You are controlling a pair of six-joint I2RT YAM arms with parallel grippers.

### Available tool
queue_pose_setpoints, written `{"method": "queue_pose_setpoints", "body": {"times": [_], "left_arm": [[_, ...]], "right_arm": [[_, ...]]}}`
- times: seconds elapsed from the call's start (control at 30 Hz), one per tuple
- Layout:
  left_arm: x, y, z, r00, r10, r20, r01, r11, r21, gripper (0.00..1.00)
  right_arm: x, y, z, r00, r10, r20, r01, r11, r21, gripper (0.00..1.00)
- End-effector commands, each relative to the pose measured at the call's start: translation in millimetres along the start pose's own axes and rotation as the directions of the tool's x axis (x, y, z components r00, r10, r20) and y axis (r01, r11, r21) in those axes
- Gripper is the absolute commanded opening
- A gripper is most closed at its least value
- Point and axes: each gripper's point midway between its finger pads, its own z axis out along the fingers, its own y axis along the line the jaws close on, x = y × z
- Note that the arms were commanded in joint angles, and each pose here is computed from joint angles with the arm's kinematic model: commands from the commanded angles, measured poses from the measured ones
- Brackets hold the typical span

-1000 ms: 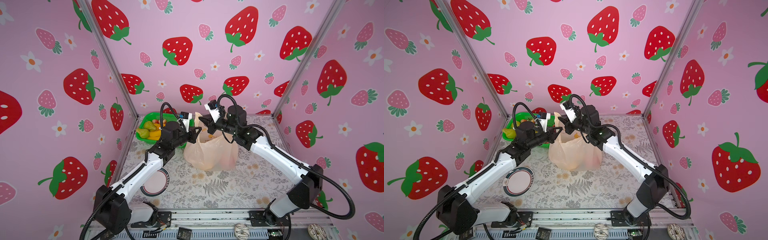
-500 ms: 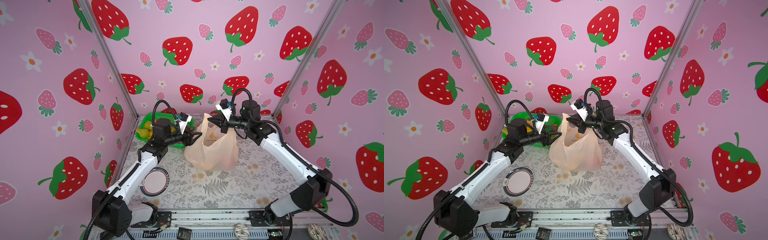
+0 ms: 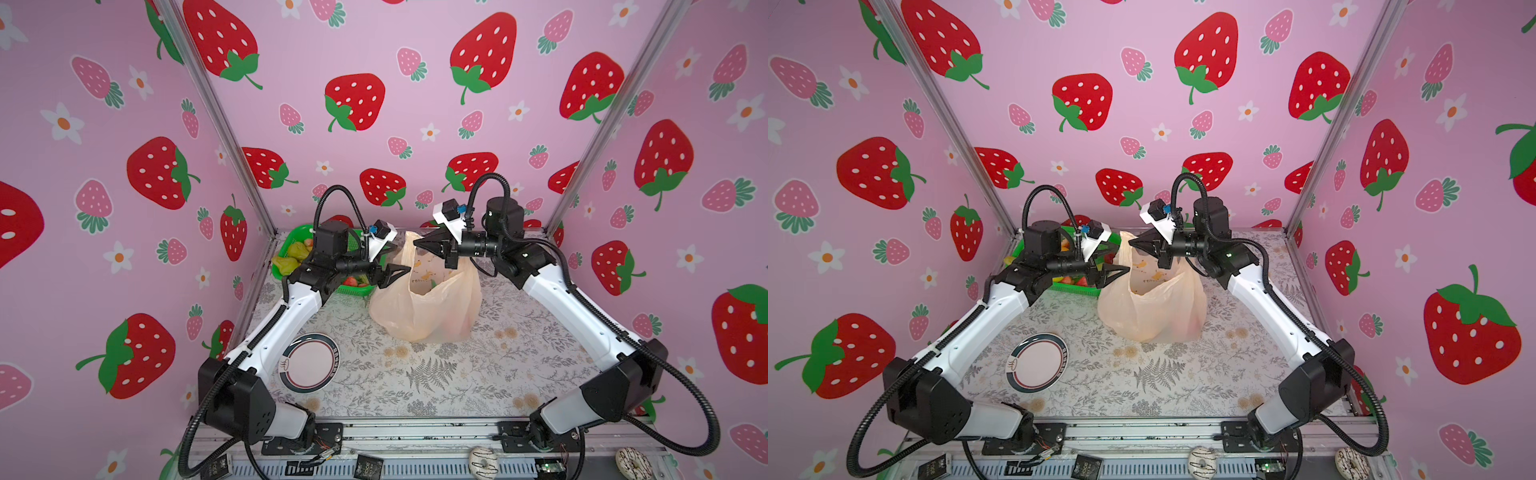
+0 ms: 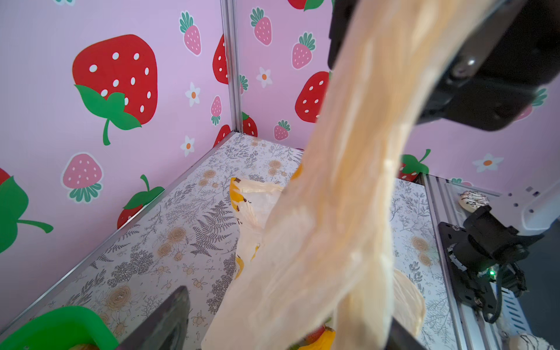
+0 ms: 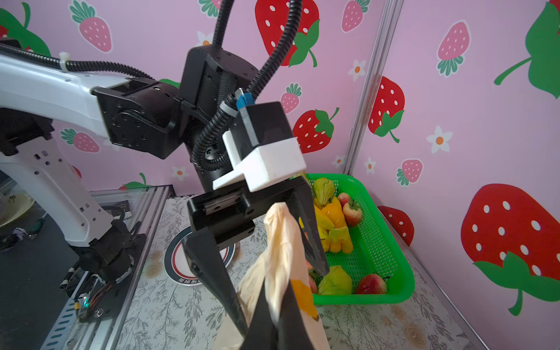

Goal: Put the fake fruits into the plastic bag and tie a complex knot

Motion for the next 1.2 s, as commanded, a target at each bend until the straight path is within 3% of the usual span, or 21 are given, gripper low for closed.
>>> {"method": "queue_pose_setpoints", "body": {"times": [0.0,0.17,0.4,0.53,0.67,0.73,0.8,0.9,1.17], "left_arm": [[-19.7,-8.3,0.3,0.997,0.063,0.047,-0.067,0.994,0.090,0.84],[-21.9,-12.5,7.7,0.995,0.047,0.090,-0.062,0.983,0.172,0.73],[-23.7,-18.7,11.8,0.991,0.003,0.136,-0.037,0.968,0.248,0.43],[-20.8,-18.9,12.2,0.992,-0.010,0.125,-0.021,0.969,0.247,0.18],[-17.5,-17.5,11.5,0.993,-0.035,0.115,0.008,0.974,0.227,0.07],[-14.4,-16.3,11.3,0.993,-0.050,0.109,0.027,0.978,0.209,0.00],[-8.9,-14.7,11.8,0.992,-0.069,0.101,0.049,0.981,0.188,0.00],[-2.6,-12.4,12.4,0.992,-0.090,0.093,0.075,0.985,0.154,0.00],[-1.0,-2.0,11.3,0.985,-0.138,0.100,0.130,0.988,0.082,0.00]], "right_arm": [[-13.4,6.4,-3.1,0.998,-0.049,0.034,0.051,0.998,-0.046,0.00],[-9.3,3.6,-1.0,0.999,-0.038,0.027,0.039,0.998,-0.048,0.00],[-2.7,-0.6,-0.1,1.000,-0.020,0.016,0.020,0.999,-0.038,0.00],[0.6,-4.7,-1.2,1.000,-0.004,0.008,0.004,1.000,-0.018,0.00],[2.2,-17.8,-2.6,0.999,0.033,0.002,-0.033,0.998,0.055,0.00],[2.3,-27.6,-4.4,0.998,0.056,-0.004,-0.055,0.991,0.119,0.12],[3.5,-36.6,-7.6,0.997,0.076,-0.013,-0.072,0.980,0.186,0.26],[1.6,-34.3,-12.6,0.998,0.053,-0.035,-0.043,0.966,0.254,0.41],[-23.8,8.0,-27.8,0.999,-0.047,-0.018,0.051,0.959,0.279,0.61]]}}
